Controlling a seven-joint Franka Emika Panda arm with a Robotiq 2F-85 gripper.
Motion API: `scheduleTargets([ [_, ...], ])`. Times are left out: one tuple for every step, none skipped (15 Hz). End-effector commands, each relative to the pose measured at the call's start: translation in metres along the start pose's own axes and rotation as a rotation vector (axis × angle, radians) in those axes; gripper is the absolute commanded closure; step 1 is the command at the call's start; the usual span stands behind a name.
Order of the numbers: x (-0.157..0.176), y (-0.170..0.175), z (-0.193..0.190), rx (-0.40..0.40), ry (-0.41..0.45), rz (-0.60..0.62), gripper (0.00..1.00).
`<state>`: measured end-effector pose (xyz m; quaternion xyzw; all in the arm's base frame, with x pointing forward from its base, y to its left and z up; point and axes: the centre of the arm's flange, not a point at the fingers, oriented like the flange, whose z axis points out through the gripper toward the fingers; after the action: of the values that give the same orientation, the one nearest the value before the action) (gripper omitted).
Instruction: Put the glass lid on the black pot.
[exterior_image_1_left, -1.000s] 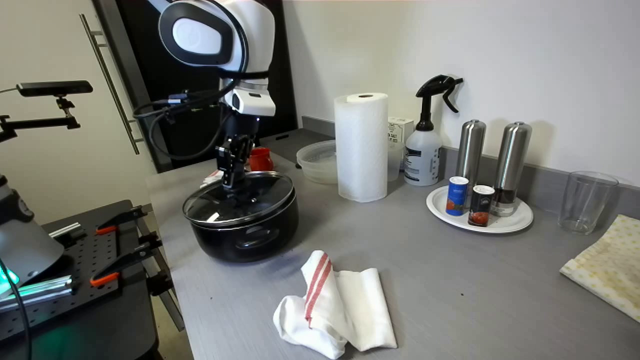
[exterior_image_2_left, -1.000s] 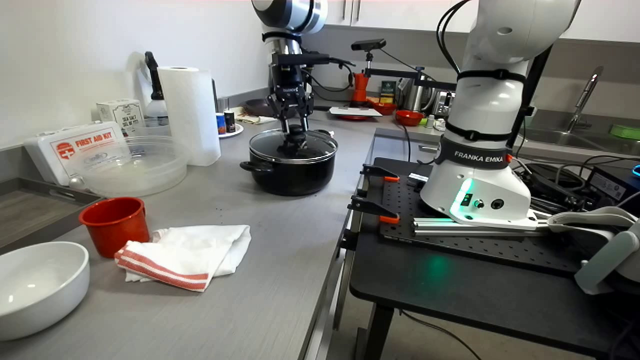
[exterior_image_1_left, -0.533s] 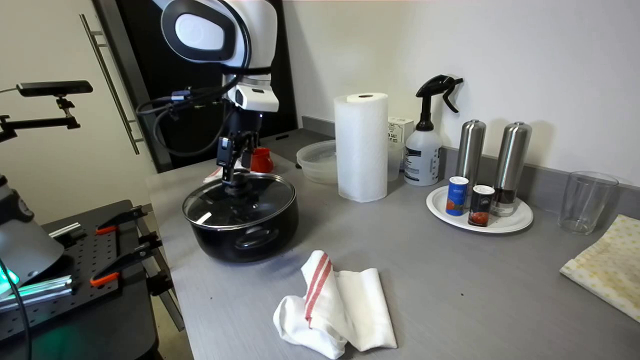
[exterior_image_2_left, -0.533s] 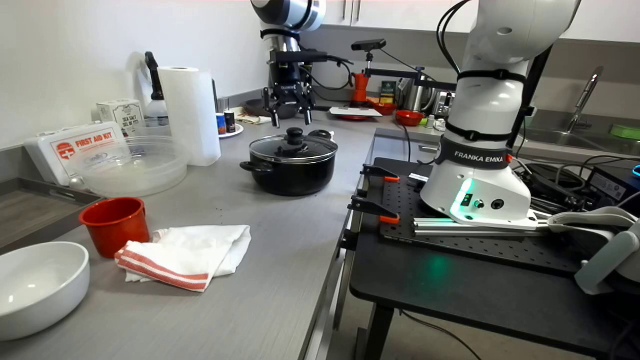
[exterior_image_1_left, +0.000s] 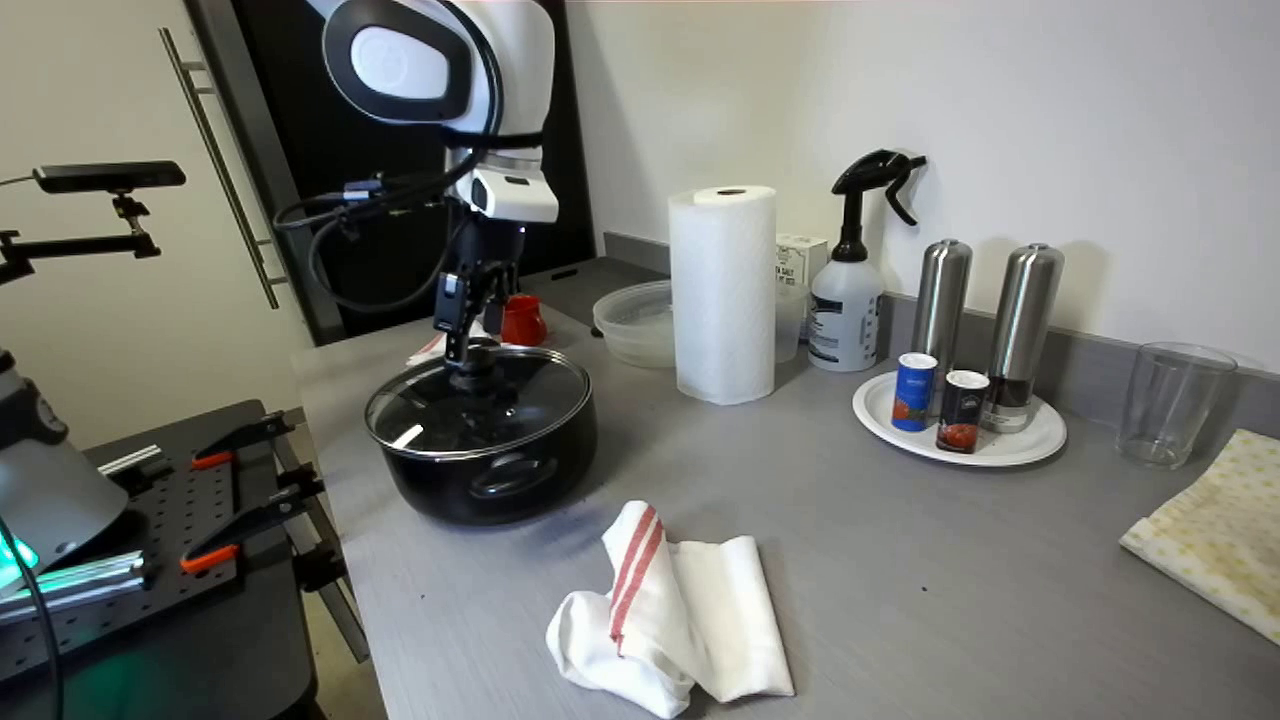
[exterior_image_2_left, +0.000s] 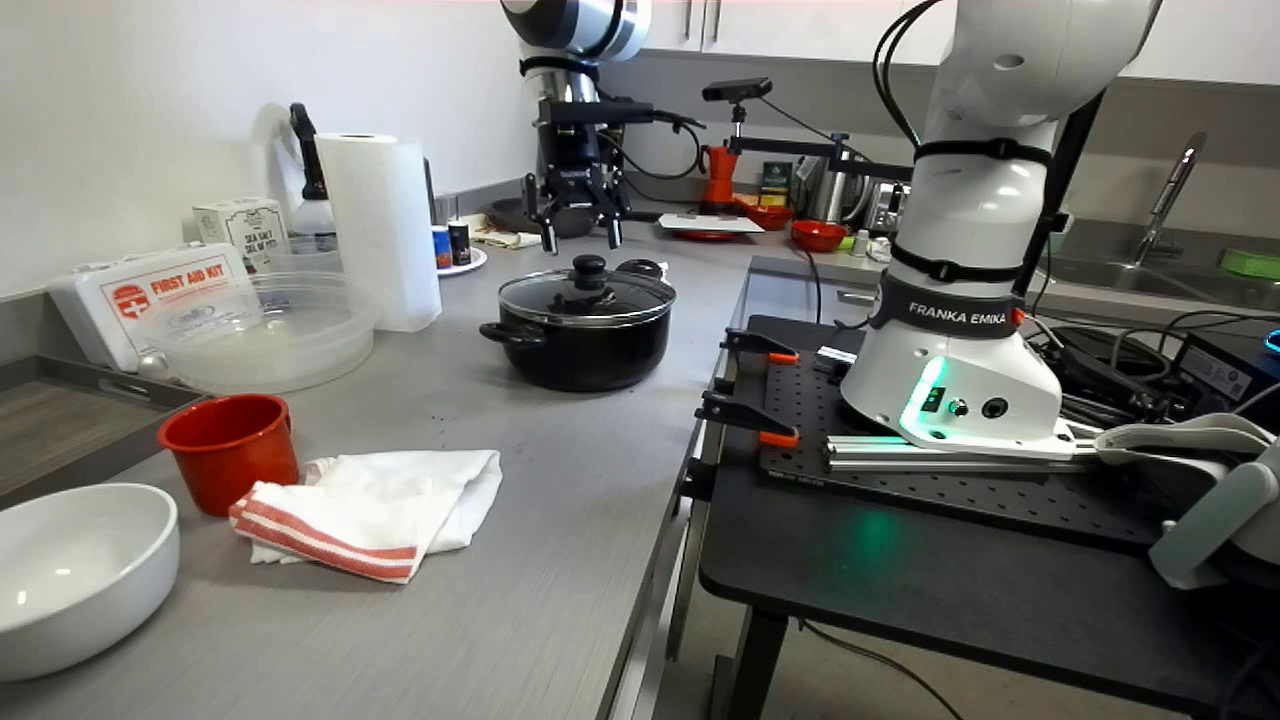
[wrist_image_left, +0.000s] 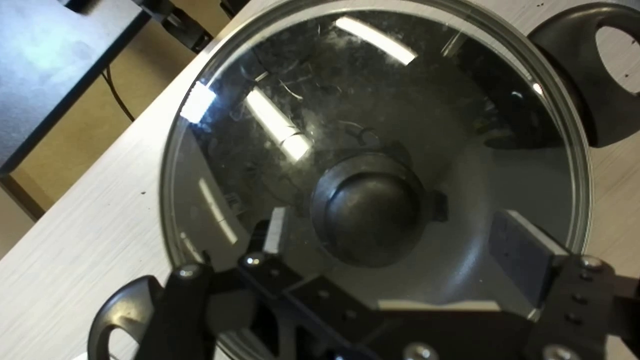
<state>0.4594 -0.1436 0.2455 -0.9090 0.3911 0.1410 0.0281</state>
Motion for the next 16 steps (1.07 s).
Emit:
scheduleTargets([
  [-0.025, 0.001, 0.002, 0.019, -0.013, -0.045, 0.00],
  [-0.032, 0.002, 0.004, 0.019, -0.020, -0.060, 0.00],
  [-0.040, 0.003, 0.007, 0.018, -0.027, -0.072, 0.00],
  [-0.048, 0.005, 0.010, 0.011, -0.032, -0.081, 0.00],
  [-0.057, 0.007, 0.012, 0.009, -0.035, -0.090, 0.00],
  [-0.065, 0.009, 0.014, 0.009, -0.037, -0.096, 0.00],
  [-0.074, 0.011, 0.016, 0.010, -0.037, -0.101, 0.00],
  [-0.082, 0.012, 0.018, 0.010, -0.038, -0.106, 0.00],
  [-0.091, 0.013, 0.020, 0.011, -0.039, -0.112, 0.00],
  [-0.098, 0.013, 0.023, 0.012, -0.040, -0.120, 0.00],
  [-0.105, 0.012, 0.026, 0.011, -0.044, -0.128, 0.00],
  [-0.112, 0.011, 0.030, 0.012, -0.050, -0.134, 0.00],
  [-0.118, 0.009, 0.034, 0.011, -0.059, -0.138, 0.00],
  [-0.124, 0.007, 0.038, 0.014, -0.068, -0.142, 0.00],
  [-0.129, 0.005, 0.042, 0.015, -0.076, -0.145, 0.00],
  [-0.133, 0.002, 0.047, 0.015, -0.088, -0.148, 0.00],
])
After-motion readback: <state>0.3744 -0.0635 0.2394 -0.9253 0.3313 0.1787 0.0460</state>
